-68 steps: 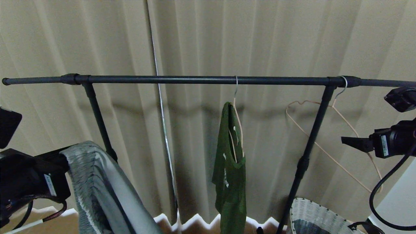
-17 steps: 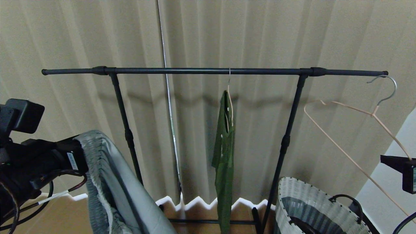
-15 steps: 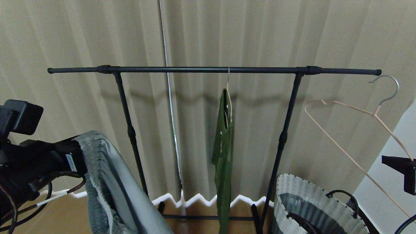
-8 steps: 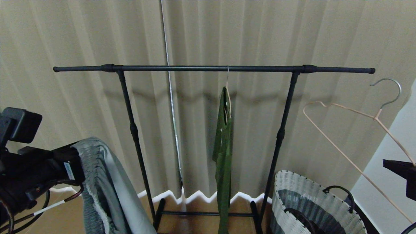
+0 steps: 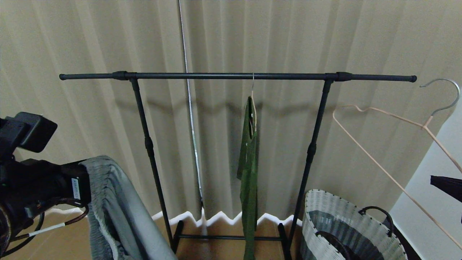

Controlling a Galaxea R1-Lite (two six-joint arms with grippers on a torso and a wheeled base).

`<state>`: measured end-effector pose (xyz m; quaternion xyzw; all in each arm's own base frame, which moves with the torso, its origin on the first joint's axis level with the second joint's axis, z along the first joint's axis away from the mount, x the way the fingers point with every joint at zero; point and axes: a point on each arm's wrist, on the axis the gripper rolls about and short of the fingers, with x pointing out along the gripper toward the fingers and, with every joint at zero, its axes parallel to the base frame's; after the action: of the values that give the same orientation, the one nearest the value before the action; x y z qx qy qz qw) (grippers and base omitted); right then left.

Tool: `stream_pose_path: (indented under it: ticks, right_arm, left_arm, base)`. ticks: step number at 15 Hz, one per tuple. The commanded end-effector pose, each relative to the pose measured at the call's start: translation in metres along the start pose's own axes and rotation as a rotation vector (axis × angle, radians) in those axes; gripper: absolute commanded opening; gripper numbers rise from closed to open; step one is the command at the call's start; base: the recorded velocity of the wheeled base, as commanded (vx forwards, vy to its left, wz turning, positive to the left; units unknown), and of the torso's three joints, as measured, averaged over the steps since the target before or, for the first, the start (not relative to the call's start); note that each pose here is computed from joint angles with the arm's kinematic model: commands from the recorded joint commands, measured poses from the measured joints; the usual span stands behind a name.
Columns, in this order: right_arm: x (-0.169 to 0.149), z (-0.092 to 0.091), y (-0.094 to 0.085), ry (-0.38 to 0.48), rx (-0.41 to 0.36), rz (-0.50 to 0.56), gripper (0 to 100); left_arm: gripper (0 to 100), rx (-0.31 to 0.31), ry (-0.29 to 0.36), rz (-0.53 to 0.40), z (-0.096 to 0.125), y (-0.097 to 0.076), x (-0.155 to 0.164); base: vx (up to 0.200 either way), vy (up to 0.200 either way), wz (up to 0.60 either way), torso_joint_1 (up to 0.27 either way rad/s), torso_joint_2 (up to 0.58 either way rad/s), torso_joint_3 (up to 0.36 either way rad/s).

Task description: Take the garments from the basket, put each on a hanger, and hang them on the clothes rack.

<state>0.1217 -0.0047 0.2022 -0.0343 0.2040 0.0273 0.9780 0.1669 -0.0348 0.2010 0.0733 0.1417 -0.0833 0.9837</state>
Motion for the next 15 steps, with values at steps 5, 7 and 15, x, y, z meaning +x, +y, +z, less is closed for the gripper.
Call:
stream_pose_path:
  ticks: [5,7,15]
  right_arm:
    - [-0.009,0.008,0.023,-0.072,-0.078,0.175,0]
    - [-0.001,0.016,0.042,-0.055,-0.129,0.311,0]
    - [0.005,0.019,0.115,0.086,-0.117,0.733,0]
  left_arm:
    - [0,-0.017,-0.021,-0.010,0.063,-0.035,0.017]
    - [0,-0.039,-0.004,0.021,0.074,-0.053,0.041]
    - [0,-0.159,0.047,0.157,0.104,-0.082,0.109]
  base:
    - [0.000,0.000,0.00,0.000,0.00,0.000]
    - [0.000,0.000,0.00,0.000,0.00,0.000]
    - [0.000,0.000,0.00,0.000,0.00,0.000]
